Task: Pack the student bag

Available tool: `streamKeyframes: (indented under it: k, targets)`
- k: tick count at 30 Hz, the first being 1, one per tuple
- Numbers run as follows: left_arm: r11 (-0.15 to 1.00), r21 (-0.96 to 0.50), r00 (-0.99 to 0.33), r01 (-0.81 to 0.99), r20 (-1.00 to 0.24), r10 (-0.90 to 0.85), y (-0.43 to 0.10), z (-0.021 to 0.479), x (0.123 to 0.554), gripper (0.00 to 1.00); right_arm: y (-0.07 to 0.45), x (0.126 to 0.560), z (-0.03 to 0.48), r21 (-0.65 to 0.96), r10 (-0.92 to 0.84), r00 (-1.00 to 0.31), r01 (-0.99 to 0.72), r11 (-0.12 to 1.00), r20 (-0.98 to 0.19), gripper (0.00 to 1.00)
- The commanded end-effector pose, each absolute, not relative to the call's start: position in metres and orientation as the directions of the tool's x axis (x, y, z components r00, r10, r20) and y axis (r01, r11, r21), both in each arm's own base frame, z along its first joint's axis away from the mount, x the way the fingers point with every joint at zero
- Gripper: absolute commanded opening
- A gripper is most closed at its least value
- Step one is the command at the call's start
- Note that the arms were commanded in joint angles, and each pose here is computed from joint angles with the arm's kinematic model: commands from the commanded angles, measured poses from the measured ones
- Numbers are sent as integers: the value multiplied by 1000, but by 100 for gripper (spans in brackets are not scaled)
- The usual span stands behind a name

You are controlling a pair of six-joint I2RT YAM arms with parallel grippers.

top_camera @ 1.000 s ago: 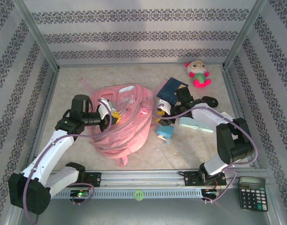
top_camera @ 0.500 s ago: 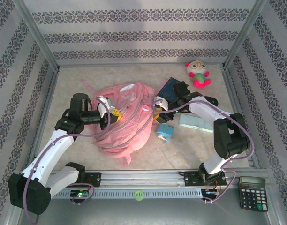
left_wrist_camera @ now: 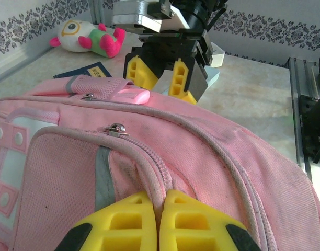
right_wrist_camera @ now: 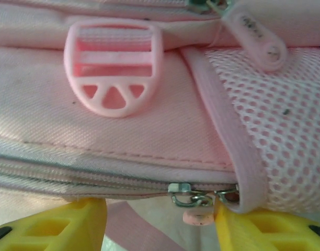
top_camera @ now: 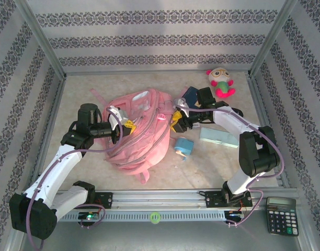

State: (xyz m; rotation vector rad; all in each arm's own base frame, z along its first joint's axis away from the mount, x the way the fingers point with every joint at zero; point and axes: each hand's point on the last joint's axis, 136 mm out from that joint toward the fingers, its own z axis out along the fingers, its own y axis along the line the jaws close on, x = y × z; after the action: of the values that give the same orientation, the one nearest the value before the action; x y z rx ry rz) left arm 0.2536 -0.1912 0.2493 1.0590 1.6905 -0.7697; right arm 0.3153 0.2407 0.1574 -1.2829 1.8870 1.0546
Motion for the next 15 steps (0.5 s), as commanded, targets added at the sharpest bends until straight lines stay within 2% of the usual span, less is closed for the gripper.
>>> streamKeyframes:
  k: [1, 4, 15]
  targets:
    - [380, 136, 47, 915, -971, 235, -196, 300, 253, 0, 246, 324, 174, 289, -368, -371, -921, 259, -853, 57]
    - [382, 142, 55, 913, -972, 230, -195, 302, 253, 0, 249, 320, 173, 276, -347, -348, -931, 240, -871, 54]
    - [432, 153, 40, 889, -965, 259, -190, 296, 262, 0, 239, 301, 190, 279, -286, -316, -946, 164, -904, 13]
